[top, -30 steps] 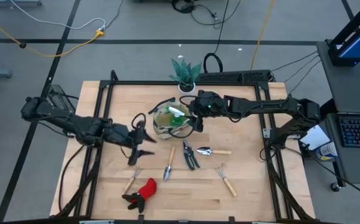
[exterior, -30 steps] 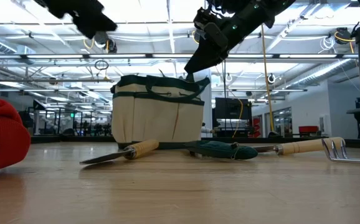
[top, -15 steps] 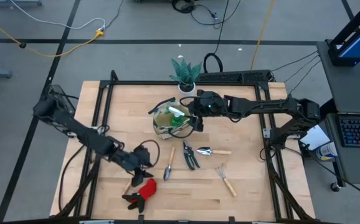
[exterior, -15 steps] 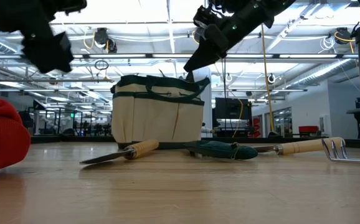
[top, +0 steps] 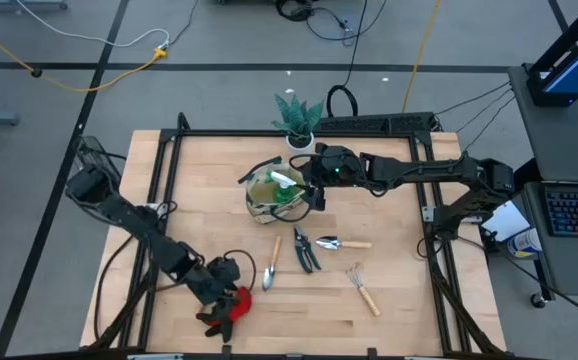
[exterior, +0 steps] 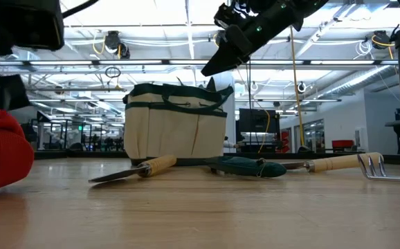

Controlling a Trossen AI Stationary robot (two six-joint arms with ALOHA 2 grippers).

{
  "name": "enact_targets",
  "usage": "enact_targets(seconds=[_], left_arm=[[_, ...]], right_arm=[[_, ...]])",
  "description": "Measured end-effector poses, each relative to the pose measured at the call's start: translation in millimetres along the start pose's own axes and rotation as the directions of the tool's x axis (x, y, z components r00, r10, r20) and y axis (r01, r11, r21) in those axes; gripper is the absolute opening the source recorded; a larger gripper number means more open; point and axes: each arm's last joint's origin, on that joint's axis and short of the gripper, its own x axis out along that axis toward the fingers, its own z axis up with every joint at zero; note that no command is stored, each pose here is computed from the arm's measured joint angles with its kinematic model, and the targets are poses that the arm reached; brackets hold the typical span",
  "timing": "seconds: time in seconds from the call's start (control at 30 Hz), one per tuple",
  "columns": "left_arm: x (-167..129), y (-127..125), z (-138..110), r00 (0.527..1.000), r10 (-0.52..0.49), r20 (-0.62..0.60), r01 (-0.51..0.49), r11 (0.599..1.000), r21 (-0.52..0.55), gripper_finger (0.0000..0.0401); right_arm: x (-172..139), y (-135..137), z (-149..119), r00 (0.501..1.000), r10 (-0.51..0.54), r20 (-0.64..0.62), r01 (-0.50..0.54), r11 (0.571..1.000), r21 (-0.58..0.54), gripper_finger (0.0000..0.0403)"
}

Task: Pick & Place Garden tools in Gardening bag
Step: Put the red gloves into the brown gardening bag

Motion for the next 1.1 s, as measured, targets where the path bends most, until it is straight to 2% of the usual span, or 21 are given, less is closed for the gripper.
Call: enact_targets(seconds=[0.13,0.47,0.83,0.93,1.1], left_arm=[[1,-6,-1,0.999,-0.047,0.017,0.047,0.999,-0.023,0.0239],[0,-8,-6,0.999,-0.045,0.012,0.045,0.999,0.001,0.0239],[20,0,-17,0.999,0.030,-0.041,-0.029,0.999,0.045,0.0234],[22,1,-19,0.998,0.038,-0.049,-0.033,0.995,0.094,0.0199],[21,2,-14,0.999,0.033,-0.041,-0.027,0.990,0.140,0.0088]], right_arm=[[0,0,0,1.000,-0.001,0.003,0.001,1.000,-0.021,0.0210],[0,0,0,1.000,-0.001,0.003,0.001,1.000,-0.021,0.0209],[0,0,0,1.000,0.000,0.002,0.000,1.000,-0.021,0.0208],[0,0,0,1.000,-0.001,0.002,0.001,1.000,-0.019,0.0206],[0,0,0,1.000,0.000,0.002,0.000,1.000,-0.015,0.0206]])
